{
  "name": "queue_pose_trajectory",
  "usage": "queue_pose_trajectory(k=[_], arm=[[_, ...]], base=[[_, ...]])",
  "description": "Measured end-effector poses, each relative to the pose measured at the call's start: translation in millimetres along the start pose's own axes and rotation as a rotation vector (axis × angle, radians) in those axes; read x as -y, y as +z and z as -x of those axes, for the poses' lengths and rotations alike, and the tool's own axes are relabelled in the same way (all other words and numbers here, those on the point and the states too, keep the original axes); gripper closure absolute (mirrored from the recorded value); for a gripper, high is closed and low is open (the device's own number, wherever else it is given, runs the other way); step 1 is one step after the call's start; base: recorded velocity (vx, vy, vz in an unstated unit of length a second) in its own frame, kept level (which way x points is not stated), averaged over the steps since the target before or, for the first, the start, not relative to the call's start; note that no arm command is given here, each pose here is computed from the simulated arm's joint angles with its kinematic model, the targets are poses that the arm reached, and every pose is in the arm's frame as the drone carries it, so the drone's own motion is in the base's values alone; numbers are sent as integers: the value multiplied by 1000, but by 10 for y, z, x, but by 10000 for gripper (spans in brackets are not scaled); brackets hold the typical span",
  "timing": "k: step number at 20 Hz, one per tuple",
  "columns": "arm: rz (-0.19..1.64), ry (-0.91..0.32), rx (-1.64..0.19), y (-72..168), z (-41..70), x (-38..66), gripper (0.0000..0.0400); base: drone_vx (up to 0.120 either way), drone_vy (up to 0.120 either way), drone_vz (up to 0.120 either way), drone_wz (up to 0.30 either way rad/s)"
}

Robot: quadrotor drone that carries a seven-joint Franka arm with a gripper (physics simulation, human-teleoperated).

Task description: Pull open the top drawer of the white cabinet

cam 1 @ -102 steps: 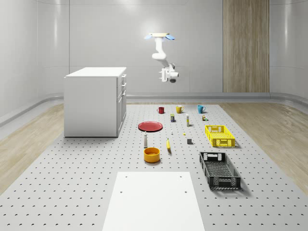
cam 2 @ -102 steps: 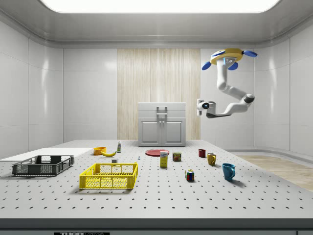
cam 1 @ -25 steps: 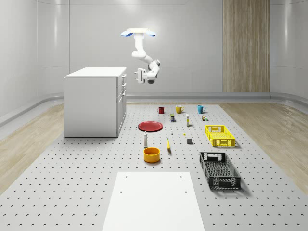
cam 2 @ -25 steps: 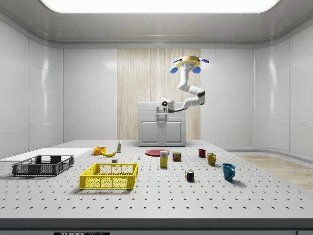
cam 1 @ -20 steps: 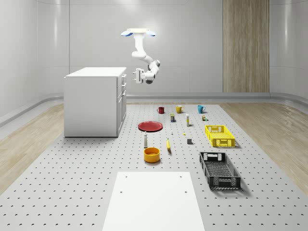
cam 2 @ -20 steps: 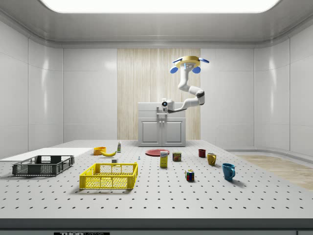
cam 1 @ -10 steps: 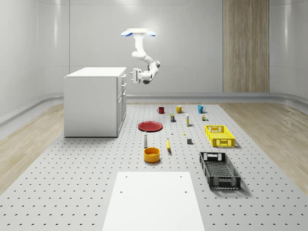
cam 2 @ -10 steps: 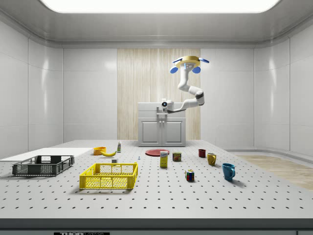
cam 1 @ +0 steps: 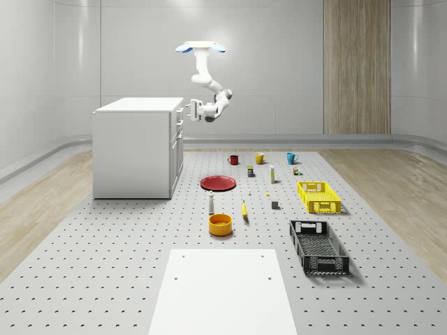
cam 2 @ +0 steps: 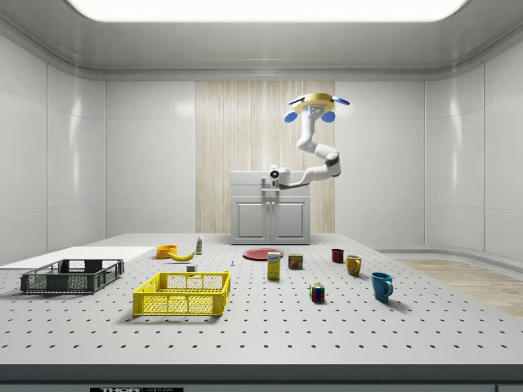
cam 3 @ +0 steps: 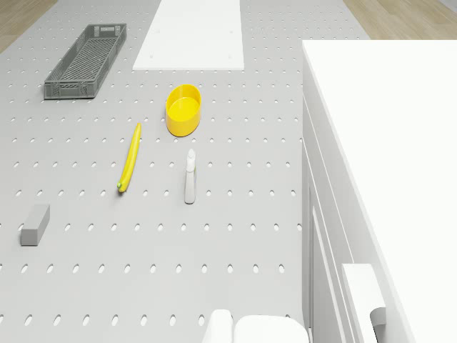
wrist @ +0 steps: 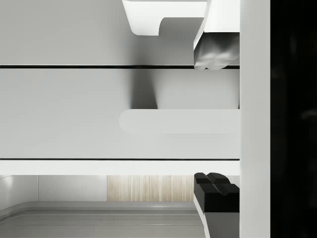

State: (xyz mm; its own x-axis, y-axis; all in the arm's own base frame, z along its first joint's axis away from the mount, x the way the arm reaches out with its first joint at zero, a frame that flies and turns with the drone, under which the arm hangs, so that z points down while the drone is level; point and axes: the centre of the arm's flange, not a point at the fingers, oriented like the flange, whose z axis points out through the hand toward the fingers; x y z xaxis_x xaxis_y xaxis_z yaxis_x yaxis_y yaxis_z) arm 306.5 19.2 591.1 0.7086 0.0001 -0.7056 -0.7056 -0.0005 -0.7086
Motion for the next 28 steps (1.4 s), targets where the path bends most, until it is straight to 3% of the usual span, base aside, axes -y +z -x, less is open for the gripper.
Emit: queue_pose_trajectory(k=[14, 28], arm=[[0, 0, 0, 278, 0, 0, 95], [0, 0, 0, 327, 0, 0, 95]], base=[[0, 0, 0, 0], [0, 0, 0, 0]])
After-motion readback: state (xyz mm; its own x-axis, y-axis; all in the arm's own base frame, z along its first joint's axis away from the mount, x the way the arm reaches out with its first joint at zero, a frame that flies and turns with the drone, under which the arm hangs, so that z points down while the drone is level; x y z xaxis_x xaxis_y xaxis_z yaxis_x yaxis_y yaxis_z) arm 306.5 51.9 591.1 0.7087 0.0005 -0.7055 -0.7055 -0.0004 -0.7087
